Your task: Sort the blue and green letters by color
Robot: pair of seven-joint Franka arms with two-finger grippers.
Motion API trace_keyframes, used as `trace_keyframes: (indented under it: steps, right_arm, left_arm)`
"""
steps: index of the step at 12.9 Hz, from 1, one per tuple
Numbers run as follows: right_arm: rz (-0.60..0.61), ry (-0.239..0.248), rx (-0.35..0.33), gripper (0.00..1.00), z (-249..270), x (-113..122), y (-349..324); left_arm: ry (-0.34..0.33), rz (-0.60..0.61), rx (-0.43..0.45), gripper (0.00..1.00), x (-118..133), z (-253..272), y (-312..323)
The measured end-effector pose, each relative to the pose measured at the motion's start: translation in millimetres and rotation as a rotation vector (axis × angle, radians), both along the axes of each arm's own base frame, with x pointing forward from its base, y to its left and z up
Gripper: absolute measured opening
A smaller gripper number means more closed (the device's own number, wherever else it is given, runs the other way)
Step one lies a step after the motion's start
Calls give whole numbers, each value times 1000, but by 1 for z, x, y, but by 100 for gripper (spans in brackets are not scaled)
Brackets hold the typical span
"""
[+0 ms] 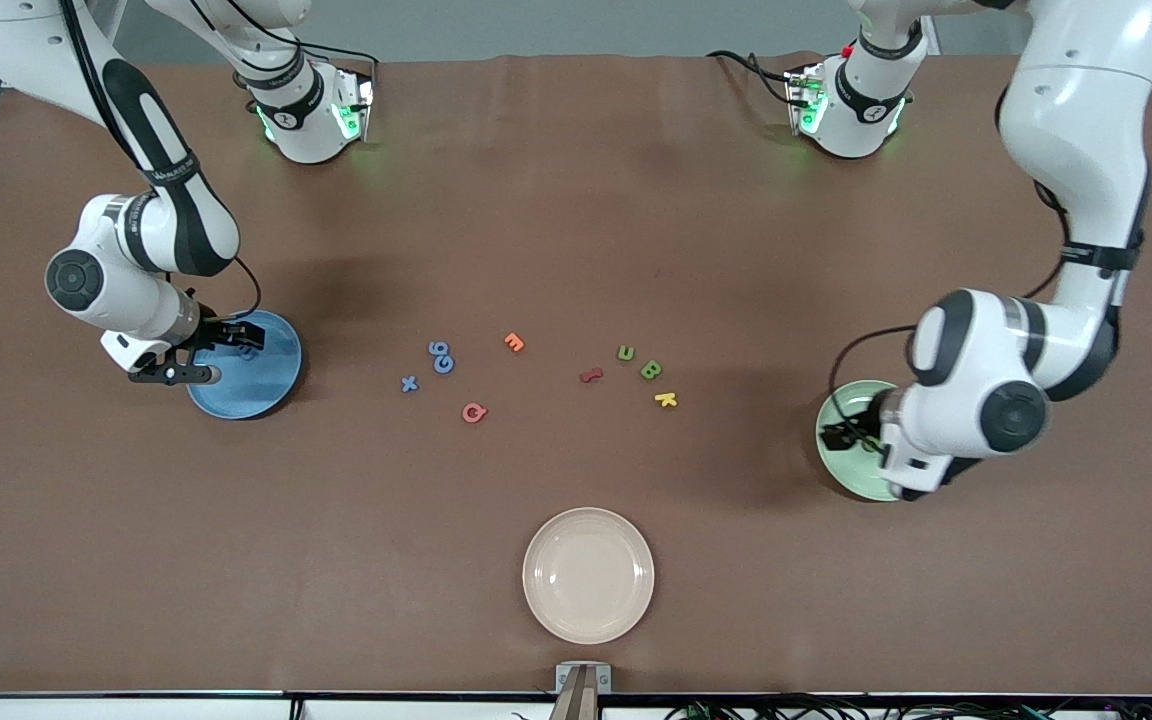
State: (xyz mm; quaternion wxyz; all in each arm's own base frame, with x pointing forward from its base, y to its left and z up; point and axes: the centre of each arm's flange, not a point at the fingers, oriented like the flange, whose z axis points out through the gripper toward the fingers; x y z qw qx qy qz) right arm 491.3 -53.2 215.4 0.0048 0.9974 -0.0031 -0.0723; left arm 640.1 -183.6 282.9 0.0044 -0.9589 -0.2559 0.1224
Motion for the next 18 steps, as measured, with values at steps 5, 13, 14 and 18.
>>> trace_keyframes:
  steps: [5,13,14,18]
  right_arm:
    - [-313,-41,-60,100,21,10,85]
    - [-756,-24,-22,100,27,27,213]
    - [-802,-19,-31,100,21,29,229]
    - [-918,-12,-53,96,-6,40,283]
  left_arm:
    - [-38,134,30,92,-73,-11,-186]
    - [-126,331,124,84,-117,-88,-224]
    - [-128,343,130,84,-120,-91,-225]
    - [-154,377,89,81,-124,-95,-233]
